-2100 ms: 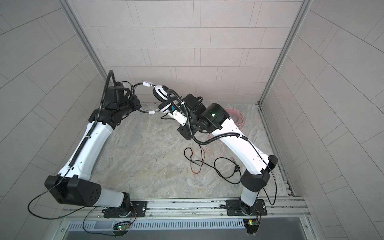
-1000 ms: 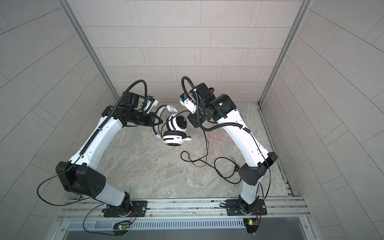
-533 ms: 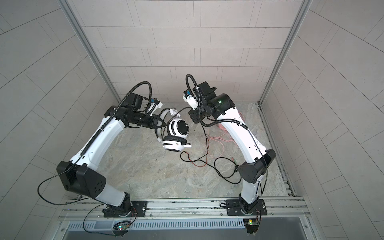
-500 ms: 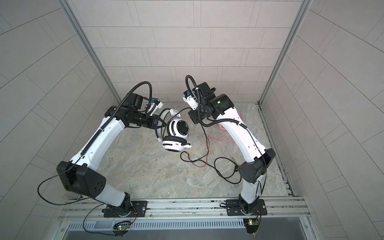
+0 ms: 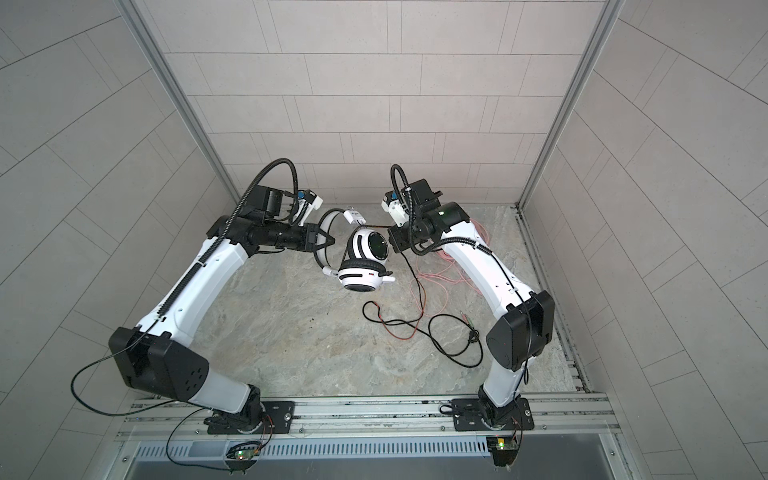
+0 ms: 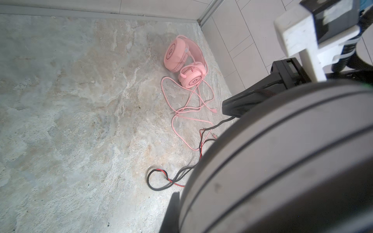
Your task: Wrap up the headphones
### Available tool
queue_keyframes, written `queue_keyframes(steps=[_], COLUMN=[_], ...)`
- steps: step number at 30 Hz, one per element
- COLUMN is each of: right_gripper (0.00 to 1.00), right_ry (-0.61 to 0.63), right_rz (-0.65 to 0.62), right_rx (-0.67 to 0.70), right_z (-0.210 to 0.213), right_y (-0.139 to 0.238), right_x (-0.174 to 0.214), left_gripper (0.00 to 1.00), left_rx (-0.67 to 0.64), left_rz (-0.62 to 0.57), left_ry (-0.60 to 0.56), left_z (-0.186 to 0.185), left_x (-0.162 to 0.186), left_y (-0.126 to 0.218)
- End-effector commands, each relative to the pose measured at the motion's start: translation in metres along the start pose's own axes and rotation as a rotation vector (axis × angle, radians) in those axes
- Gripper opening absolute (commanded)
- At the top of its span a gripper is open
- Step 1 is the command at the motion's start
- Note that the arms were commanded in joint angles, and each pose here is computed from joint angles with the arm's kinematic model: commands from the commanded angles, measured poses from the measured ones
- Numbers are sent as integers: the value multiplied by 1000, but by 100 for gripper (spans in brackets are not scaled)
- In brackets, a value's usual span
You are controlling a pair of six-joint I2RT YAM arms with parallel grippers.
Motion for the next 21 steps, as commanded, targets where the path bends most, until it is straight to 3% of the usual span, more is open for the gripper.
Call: queue_keyframes(steps=[1,4,11,15,21], right_gripper=[0,2,26,35,38], right_ry=[-48,-42,-77,-126,-182], right_rz=[-87,-151,-204,-326,-361], right_rx=[-55,-164,-289,-391,-468], right_z=[0,9,25,35,46], right_y=[4,-6,-44,-70,-114], right_x=[-3,-4,-2,-1,13], left_gripper=[0,0,0,0,0], left_rx=[180,215,262,286,333], left_rz=[-74,-106,-177,-180,-215], left_ry=[-61,-52,-44,-19,11], left_z=[-37,-41,-53,-55,-58], left_x=[-7,-10,-21,-25,-29], left_y=[24,26,35,35,40])
Point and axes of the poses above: each gripper's point midway between its finger pads, its own y axis back along the fingers, its own z axis along the line the jaws close on, x = y × z, the point moved 9 cm from there along y, back along the fingers, and after that the axes turned 7 degrees about y, right-handed, at the moved point
